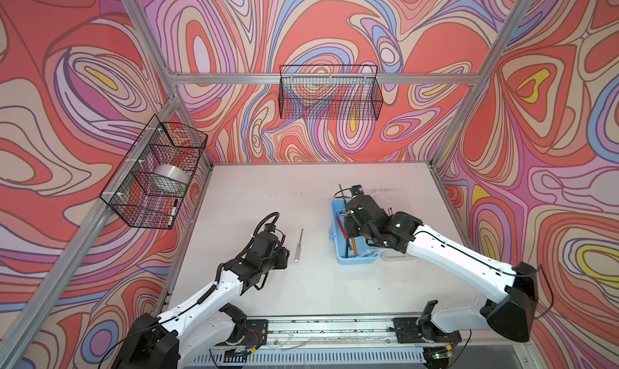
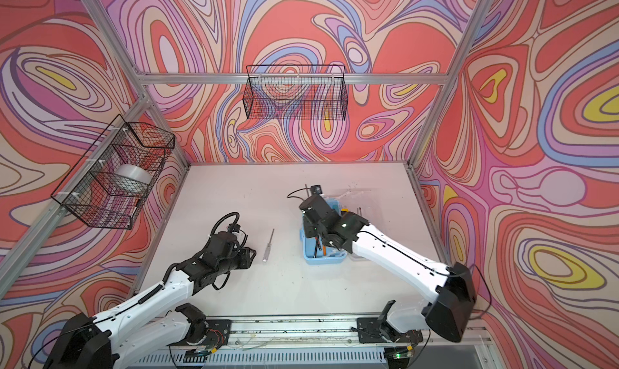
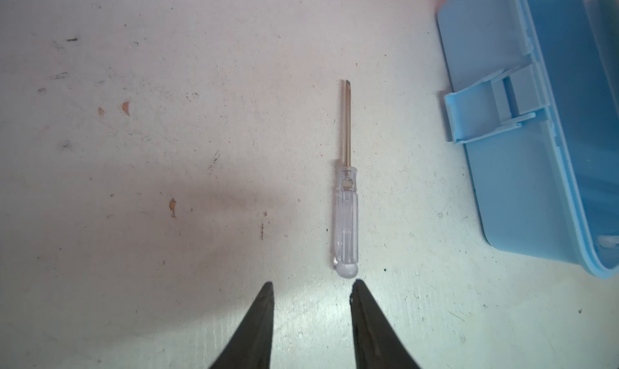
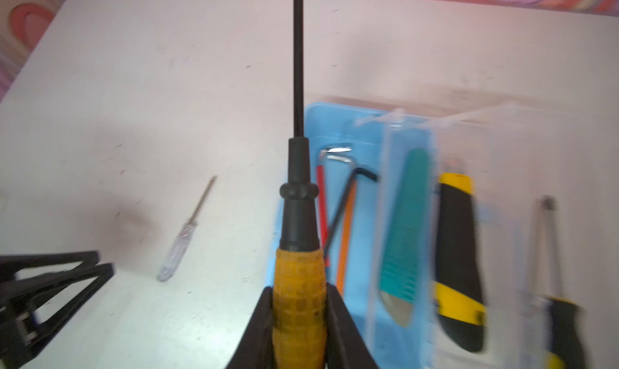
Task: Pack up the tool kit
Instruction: 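Carry the yellow-handled screwdriver with the right gripper over the clear tray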
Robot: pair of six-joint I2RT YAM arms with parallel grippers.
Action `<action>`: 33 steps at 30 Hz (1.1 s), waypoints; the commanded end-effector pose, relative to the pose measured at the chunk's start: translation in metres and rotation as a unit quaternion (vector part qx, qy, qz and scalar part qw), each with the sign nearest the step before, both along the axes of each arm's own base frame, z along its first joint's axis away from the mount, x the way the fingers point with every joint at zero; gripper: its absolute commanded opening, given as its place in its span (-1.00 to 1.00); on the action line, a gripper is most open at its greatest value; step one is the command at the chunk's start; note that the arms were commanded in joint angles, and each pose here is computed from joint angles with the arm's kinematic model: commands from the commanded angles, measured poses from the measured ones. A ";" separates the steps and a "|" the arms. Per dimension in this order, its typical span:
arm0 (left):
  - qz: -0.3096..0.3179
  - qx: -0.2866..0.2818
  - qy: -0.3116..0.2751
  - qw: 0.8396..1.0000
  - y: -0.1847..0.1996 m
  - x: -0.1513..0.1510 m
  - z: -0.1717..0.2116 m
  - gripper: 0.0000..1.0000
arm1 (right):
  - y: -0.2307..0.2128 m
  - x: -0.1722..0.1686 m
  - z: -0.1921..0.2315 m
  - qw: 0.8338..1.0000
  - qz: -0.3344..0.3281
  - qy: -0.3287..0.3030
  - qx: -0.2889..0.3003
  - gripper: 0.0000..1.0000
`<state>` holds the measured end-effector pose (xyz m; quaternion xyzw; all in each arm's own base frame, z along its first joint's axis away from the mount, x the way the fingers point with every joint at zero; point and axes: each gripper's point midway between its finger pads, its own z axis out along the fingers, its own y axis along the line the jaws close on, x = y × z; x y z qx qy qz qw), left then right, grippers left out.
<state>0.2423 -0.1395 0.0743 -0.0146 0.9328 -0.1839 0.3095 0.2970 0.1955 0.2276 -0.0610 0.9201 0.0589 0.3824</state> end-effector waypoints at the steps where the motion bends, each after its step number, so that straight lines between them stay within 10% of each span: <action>1: 0.002 -0.011 -0.006 1.000 -0.002 0.004 0.002 -0.23 | -0.064 -0.015 0.002 0.997 -0.048 -0.001 -0.062 -1.00; 33: 0.004 -0.007 -0.007 1.000 0.000 0.001 0.002 -0.23 | -0.173 -0.004 -0.043 0.964 -0.181 0.052 -0.187 -1.00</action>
